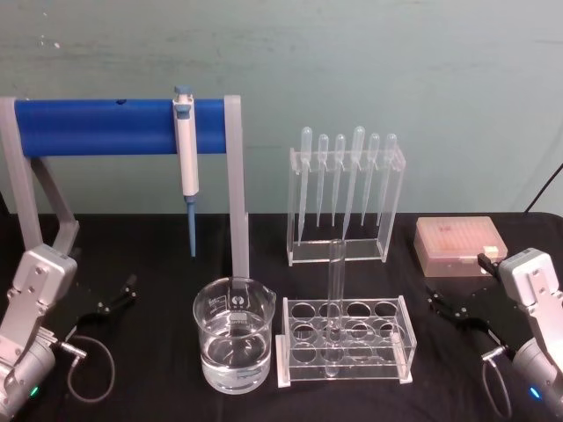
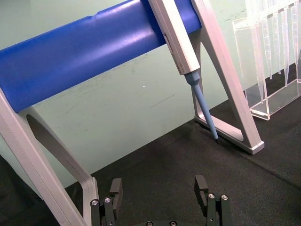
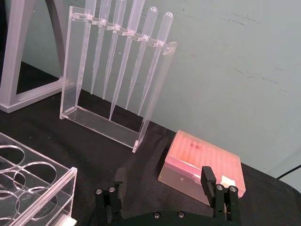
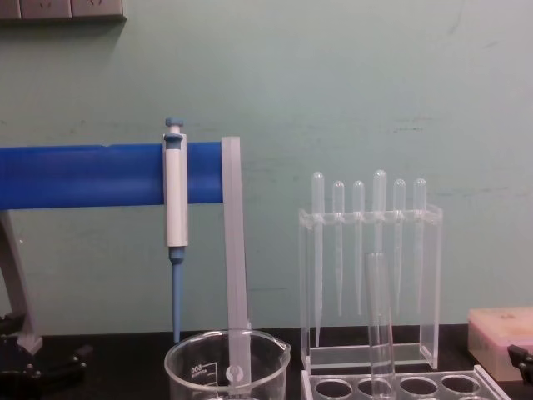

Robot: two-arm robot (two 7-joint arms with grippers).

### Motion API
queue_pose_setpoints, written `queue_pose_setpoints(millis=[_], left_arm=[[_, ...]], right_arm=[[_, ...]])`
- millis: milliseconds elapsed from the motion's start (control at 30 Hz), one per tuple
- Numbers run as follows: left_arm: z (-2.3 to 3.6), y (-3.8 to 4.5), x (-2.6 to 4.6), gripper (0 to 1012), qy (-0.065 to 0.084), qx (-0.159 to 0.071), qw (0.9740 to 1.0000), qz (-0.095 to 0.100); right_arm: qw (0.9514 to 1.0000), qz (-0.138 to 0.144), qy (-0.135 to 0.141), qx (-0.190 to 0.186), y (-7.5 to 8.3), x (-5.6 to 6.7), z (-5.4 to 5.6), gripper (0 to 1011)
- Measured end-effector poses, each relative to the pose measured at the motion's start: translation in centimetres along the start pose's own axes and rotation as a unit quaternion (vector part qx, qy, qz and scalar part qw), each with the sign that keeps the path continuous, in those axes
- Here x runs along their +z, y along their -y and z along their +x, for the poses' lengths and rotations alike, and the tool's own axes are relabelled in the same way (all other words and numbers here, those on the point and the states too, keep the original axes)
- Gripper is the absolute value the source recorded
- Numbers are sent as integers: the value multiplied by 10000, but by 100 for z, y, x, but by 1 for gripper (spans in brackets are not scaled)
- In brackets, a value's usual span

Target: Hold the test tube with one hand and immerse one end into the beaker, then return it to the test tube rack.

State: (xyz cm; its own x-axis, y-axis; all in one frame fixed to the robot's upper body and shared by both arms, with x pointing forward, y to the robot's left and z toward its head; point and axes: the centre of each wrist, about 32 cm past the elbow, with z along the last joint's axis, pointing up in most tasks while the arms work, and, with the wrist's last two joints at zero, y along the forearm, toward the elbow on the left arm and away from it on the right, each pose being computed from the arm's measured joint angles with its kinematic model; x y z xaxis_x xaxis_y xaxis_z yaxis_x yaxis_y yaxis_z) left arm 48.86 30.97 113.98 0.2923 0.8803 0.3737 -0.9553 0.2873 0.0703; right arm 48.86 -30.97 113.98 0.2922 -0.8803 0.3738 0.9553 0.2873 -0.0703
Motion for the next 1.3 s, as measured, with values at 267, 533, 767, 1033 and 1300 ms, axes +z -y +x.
queue_pose_setpoints(millis=[267,533,767,1033,1300], left_arm=[[0,0,0,1000,0,0,10000,0],[0,0,0,1000,0,0,10000,-1],[0,0,0,1000,0,0,10000,0],[0,0,0,1000,0,0,10000,-1],[0,0,0,1000,0,0,10000,0]], right_arm=[[10000,0,0,0,0,0,0,1003],[10000,0,0,0,0,0,0,1003],[10000,0,0,0,0,0,0,1003],[10000,0,0,0,0,0,0,1003],[10000,19,-35,-23,75,7,18,1003]])
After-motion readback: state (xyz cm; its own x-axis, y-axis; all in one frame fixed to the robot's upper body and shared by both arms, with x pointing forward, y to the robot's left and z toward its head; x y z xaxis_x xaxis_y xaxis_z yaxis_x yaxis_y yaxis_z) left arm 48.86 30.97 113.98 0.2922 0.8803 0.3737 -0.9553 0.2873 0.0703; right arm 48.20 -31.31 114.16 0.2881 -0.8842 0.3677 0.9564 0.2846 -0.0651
